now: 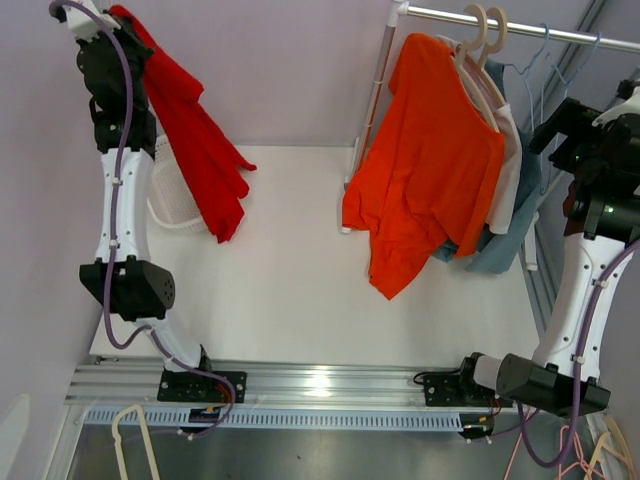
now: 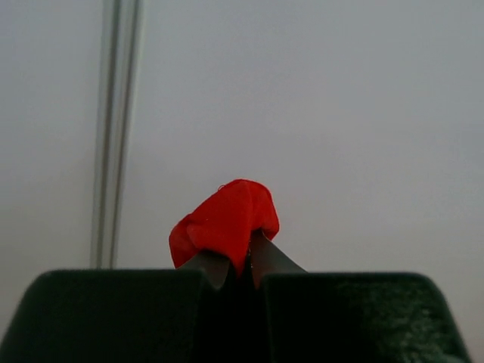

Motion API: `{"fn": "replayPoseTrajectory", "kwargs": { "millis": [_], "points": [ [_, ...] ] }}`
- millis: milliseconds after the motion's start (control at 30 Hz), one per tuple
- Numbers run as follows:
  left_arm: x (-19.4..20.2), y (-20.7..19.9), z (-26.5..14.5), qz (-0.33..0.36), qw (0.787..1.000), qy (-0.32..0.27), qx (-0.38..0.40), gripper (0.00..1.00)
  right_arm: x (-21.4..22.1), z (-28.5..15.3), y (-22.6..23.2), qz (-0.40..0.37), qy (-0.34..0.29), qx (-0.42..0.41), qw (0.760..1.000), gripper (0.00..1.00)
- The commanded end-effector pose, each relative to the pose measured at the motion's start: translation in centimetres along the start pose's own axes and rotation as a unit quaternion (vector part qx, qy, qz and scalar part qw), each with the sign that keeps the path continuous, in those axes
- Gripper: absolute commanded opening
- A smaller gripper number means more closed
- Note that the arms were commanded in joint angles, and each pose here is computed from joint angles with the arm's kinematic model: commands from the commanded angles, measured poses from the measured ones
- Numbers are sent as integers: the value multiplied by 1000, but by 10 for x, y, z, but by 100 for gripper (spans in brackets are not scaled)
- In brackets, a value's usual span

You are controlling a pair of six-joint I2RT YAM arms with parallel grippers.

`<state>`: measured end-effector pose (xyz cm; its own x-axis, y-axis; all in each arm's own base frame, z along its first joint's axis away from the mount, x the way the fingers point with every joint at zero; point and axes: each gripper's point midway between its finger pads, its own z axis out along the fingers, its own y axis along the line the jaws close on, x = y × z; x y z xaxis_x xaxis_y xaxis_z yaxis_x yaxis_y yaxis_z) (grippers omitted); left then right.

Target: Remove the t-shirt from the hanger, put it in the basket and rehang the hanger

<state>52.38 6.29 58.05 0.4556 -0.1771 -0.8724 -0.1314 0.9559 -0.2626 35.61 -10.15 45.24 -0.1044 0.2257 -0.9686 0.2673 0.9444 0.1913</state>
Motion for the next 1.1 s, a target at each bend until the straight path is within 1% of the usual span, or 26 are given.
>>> {"fn": "replayPoseTrajectory", "kwargs": {
  "millis": [0,33,100,133,200,333,367,433,467,500,533,567,600,633,667,700,733,800,833,867,933,967,1000,1033,1067],
  "points": [
    [-12,37,-6,11,998,-31,-62,1,2,-3,14,9,-14,-22,1000,99],
    [-6,48,-7,15,996,-26,-82,1,1,-5,17,7,-17,-26,999,99],
    [-3,58,-8,26,995,-24,-98,1,-1,-6,26,4,-15,-38,999,99],
    [11,69,-11,30,993,-12,-117,1,-2,-7,28,0,-14,-40,999,100],
    [9,73,-15,29,991,-16,-127,1,-3,-7,35,-3,-16,-42,999,99],
    [50,89,-27,22,987,33,-156,1,-6,-13,45,-4,-21,-54,998,99],
    [68,93,-30,16,985,54,-162,3,-7,-15,47,-5,-22,-57,998,99],
    [104,98,-34,4,981,101,-169,13,-12,-18,54,-5,-29,-64,997,100],
    [125,97,-36,-2,979,126,-162,31,-15,-20,55,-6,-33,-66,997,100],
    [137,97,-37,-21,976,137,-165,47,-17,-18,55,-10,-35,-63,997,100],
    [168,104,-45,-21,967,184,-177,59,-19,-17,54,-13,-36,-60,997,99],
    [177,103,-46,-27,964,198,-176,66,-30,-21,53,-18,-47,-55,997,99],
    [186,101,-47,-39,961,210,-175,86,-33,-20,51,-29,-51,-50,997,100],
    [200,104,-52,-40,955,233,-182,97,-35,-15,48,-36,-52,-41,997,99],
    [205,104,-54,-43,952,242,-184,99,-40,-15,46,-42,-56,-38,997,99],
    [206,101,-54,-45,951,247,-179,100,-50,-17,46,-50,-69,-37,996,99],
    [204,100,-54,-46,952,247,-177,99,-51,-10,45,-54,-66,-35,996,99],
    [184,83,-52,-45,961,228,-153,100,-61,-7,39,-60,-73,-26,995,97],
    [186,75,-57,-39,963,229,-138,99,-56,4,36,-69,-62,-20,995,95],
    [160,42,-54,-20,976,196,-96,99,-59,5,34,-70,-59,-18,996,92],
    [145,3,-60,15,984,171,-55,100,-55,15,30,-69,-47,-12,996,88],
    [137,-41,-67,24,987,156,-12,99,-45,28,30,-66,-26,-19,997,82],
    [122,-59,-69,58,990,132,11,100,-48,30,31,-64,-27,-27,997,79],
    [109,-80,-73,68,991,116,29,100,-45,35,33,-63,-20,-34,997,75],
    [104,-114,-85,94,988,107,67,100,-35,47,36,-61,-1,-44,997,70]
  ]
}}
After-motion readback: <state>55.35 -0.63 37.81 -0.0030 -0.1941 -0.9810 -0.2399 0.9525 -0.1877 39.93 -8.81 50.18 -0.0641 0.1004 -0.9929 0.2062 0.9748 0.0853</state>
